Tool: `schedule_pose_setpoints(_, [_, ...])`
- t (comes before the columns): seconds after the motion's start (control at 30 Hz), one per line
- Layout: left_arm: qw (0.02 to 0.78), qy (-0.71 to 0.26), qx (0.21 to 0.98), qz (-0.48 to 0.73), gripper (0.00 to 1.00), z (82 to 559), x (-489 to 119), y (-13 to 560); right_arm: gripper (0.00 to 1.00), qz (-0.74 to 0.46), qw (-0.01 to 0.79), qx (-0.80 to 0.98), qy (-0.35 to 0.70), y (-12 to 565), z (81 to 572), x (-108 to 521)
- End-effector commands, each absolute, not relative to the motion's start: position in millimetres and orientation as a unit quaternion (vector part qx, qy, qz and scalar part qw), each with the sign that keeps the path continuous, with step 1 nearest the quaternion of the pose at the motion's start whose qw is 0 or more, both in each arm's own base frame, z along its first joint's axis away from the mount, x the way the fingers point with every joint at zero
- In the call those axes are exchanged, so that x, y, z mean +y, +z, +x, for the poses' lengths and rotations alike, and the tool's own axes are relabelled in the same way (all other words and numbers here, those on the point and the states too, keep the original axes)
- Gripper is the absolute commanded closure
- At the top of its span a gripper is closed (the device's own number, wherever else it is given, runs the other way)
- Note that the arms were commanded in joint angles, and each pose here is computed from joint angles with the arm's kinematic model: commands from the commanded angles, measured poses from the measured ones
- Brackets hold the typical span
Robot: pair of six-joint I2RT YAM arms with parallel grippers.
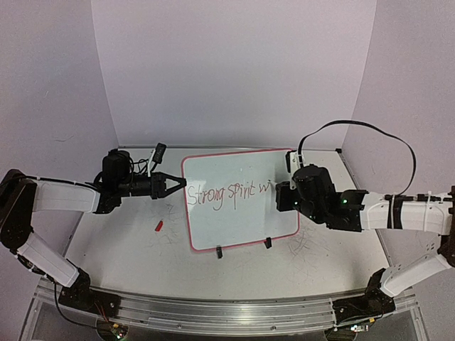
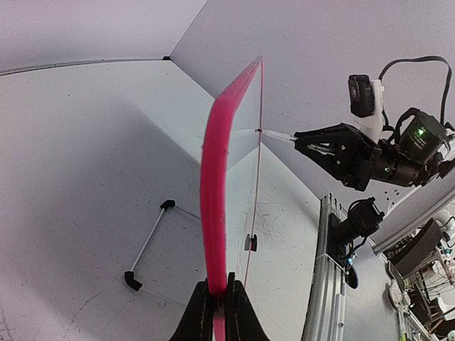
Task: Write a sentence on the whiteboard
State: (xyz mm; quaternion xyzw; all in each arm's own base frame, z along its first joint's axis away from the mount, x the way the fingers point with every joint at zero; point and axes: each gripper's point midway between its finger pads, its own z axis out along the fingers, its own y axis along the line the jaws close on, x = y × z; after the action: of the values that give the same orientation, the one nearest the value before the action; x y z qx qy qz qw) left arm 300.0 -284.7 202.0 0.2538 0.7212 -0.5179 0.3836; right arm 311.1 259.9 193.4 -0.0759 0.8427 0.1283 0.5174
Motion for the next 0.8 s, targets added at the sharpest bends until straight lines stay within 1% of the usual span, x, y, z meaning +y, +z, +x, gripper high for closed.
schedule_pose_setpoints(0.0, [0.377,-0.514,0.722,0.271,1.00,298,-294,199,1.00,-0.064,0.531,0.832,0.146,214,308,255])
schedule_pose_setpoints(0.13, [0.377,-0.513,0.722,0.270,1.00,298,-294,199,1.00,-0.070,0.537,0.824,0.167,219,303,256])
schedule_pose_setpoints(0.3, [0.378,-0.513,0.722,0.270,1.00,297,-294,200,1.00,-0.074,0.522,0.832,0.172,207,304,263])
schedule_pose_setpoints(0.77, [0.378,-0.511,0.723,0.271,1.00,297,-293,199,1.00,-0.055,0.513,0.843,0.152,193,305,255])
